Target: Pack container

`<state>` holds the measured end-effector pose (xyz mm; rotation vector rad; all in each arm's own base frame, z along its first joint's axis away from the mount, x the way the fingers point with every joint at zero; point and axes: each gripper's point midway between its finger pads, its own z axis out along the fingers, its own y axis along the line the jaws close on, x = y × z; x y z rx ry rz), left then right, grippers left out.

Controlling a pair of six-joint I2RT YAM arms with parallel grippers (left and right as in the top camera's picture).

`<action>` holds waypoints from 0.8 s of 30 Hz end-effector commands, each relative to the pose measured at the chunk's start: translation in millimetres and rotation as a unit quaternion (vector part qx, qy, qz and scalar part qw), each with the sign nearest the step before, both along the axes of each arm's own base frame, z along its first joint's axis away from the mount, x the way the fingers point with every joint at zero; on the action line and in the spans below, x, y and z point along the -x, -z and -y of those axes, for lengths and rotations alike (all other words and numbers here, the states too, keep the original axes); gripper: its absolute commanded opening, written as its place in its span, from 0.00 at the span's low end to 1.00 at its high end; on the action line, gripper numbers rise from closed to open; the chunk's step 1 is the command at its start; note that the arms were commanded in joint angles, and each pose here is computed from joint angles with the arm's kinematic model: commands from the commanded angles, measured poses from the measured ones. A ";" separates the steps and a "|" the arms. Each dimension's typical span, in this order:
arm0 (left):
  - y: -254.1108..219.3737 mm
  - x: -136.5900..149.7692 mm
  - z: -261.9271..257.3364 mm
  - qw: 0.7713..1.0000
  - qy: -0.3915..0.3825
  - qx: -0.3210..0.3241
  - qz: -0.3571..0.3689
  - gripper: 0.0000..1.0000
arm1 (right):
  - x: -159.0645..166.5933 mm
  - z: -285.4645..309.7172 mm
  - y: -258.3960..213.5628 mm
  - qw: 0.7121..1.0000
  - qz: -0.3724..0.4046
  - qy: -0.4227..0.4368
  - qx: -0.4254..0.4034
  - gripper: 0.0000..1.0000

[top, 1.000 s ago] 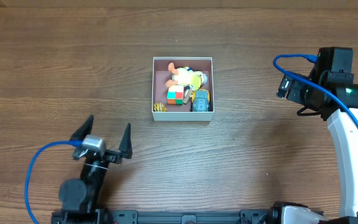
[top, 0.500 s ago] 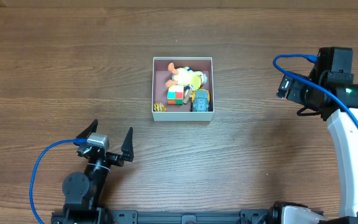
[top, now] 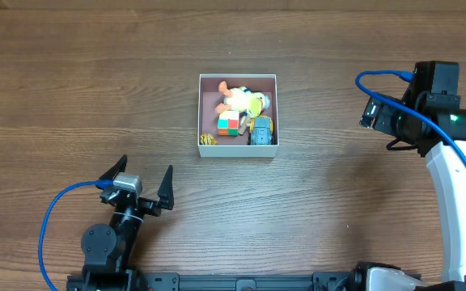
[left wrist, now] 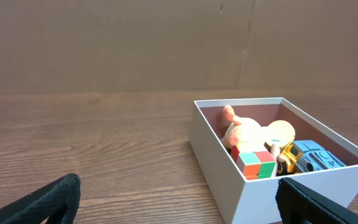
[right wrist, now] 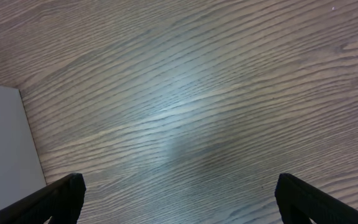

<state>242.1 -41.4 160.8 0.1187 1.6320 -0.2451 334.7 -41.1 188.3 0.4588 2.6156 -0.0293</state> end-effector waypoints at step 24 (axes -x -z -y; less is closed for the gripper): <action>-0.6 0.2 -0.8 1.000 -0.001 -0.003 0.004 1.00 | 20.0 -7.4 -74.2 0.979 0.202 -0.012 0.005 1.00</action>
